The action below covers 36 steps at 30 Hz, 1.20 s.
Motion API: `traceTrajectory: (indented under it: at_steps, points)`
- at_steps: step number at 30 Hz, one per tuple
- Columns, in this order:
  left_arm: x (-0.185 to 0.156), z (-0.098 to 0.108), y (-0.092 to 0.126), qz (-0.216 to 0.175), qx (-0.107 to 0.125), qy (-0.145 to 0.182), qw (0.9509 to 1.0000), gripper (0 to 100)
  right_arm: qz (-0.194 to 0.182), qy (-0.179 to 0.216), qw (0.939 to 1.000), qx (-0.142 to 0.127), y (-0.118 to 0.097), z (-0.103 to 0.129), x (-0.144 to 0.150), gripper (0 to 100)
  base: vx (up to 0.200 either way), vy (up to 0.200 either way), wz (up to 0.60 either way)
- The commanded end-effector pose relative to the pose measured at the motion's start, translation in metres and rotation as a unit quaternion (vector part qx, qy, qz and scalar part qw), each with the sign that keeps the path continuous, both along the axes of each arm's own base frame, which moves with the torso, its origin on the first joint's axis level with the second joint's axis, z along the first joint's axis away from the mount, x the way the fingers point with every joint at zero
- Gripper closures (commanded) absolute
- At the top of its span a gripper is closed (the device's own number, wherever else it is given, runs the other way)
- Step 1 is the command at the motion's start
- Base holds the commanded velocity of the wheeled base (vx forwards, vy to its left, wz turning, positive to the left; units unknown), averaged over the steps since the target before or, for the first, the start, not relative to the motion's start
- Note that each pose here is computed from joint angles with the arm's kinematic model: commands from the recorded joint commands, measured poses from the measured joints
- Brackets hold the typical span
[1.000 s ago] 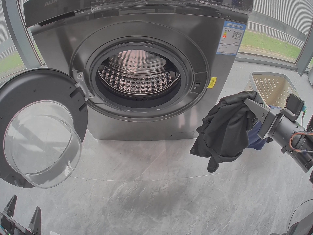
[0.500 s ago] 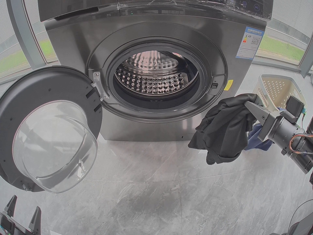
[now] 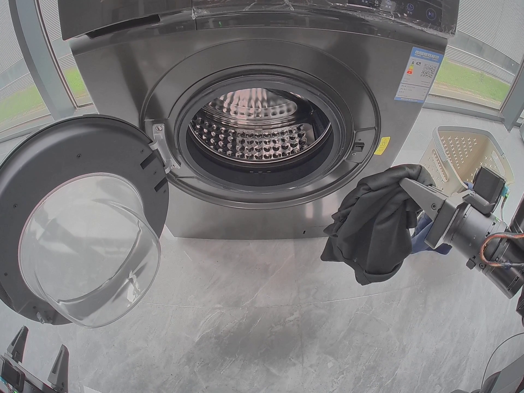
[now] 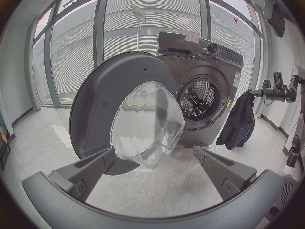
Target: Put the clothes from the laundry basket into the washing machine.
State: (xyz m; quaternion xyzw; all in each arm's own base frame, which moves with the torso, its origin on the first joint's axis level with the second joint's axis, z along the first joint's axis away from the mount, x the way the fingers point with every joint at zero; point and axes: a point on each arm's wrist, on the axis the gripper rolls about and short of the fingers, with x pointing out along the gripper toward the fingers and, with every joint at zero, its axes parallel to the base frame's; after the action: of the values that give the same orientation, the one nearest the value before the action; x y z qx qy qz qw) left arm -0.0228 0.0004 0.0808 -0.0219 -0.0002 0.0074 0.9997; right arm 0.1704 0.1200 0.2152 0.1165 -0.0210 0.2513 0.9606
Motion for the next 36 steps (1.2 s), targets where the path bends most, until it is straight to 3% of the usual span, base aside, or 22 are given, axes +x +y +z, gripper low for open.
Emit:
traceTrajectory:
  at_steps: [1, 15, 25, 32, 36]
  points:
    - [0.0, -0.005, 0.0, 0.001, 0.002, -0.001, 1.0, 0, 0.015, 0.003, 0.9999, -0.002, 0.007, -0.002, 0.0, 100, 0.0, 0.0, 0.0]
    - [0.0, -0.005, 0.0, 0.003, 0.004, -0.001, 1.0, 0, 0.05, 0.012, 0.9986, -0.011, 0.025, -0.007, 0.002, 100, 0.0, -0.086, 0.0]
    - [0.0, -0.005, 0.0, 0.001, 0.02, 0.0, 0.9998, 0, 0.054, 0.003, 0.9985, -0.002, 0.043, 0.001, 0.017, 100, 0.0, 0.0, 0.0]
    - [0.0, -0.005, 0.0, -0.001, 0.022, 0.0, 0.9998, 0, 0.052, 0.004, 0.9986, 0.0, 0.056, 0.002, 0.03, 100, 0.0, 0.0, 0.0]
    - [0.0, -0.005, 0.0, -0.004, 0.017, -0.001, 0.9999, 0, 0.06, -0.013, 0.998, 0.016, 0.065, 0.005, 0.032, 100, 0.0, 0.0, 0.0]
